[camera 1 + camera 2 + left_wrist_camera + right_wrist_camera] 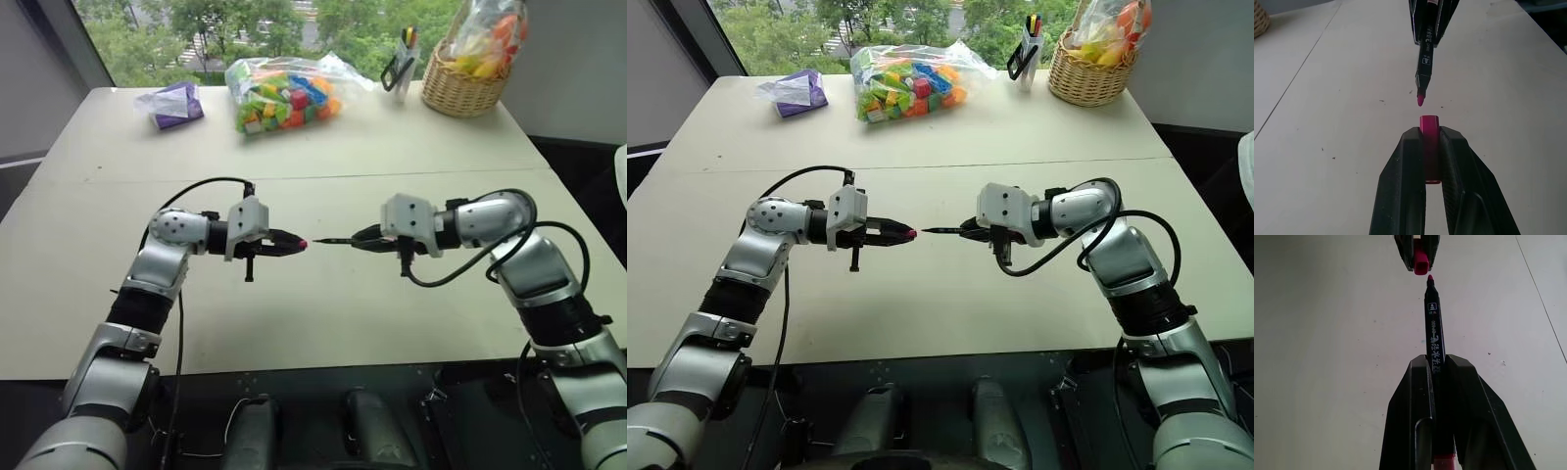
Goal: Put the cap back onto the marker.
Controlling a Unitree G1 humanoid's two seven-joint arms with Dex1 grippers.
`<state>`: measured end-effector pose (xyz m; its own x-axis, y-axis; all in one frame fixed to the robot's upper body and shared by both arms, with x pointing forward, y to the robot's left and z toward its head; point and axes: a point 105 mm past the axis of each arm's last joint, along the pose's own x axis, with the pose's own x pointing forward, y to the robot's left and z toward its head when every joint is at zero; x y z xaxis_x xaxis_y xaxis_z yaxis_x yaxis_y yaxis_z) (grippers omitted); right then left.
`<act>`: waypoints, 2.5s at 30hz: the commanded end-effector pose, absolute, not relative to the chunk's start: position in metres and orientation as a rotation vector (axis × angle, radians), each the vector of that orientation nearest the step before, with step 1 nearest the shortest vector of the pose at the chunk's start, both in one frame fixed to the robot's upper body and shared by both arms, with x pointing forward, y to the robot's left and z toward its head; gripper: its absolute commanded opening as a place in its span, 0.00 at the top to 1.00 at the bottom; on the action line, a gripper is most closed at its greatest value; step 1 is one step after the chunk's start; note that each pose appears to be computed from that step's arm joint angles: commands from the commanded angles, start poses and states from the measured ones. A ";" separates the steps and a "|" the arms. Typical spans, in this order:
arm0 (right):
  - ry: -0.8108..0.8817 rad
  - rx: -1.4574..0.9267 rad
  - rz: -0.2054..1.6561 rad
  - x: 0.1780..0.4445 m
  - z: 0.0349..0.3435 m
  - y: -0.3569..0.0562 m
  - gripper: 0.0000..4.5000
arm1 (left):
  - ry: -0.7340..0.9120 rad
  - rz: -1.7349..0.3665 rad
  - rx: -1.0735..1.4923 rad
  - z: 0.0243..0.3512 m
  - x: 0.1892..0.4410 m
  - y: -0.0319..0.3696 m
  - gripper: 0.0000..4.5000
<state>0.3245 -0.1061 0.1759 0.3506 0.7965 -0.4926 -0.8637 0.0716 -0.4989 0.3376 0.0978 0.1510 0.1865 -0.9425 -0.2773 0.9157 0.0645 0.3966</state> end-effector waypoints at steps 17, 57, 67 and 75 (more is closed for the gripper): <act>0.039 -0.856 1.284 0.318 0.189 -0.095 0.99 | -0.103 -1.411 0.556 0.162 0.335 0.093 1.00; 0.079 -0.885 1.282 0.317 0.184 -0.104 0.99 | -0.091 -1.404 0.549 0.161 0.330 0.095 1.00; 0.069 -0.878 1.285 0.316 0.186 -0.099 0.99 | -0.096 -1.418 0.541 0.159 0.329 0.088 1.00; 0.060 -0.873 1.293 0.313 0.188 -0.095 0.99 | -0.098 -1.427 0.535 0.158 0.328 0.084 1.00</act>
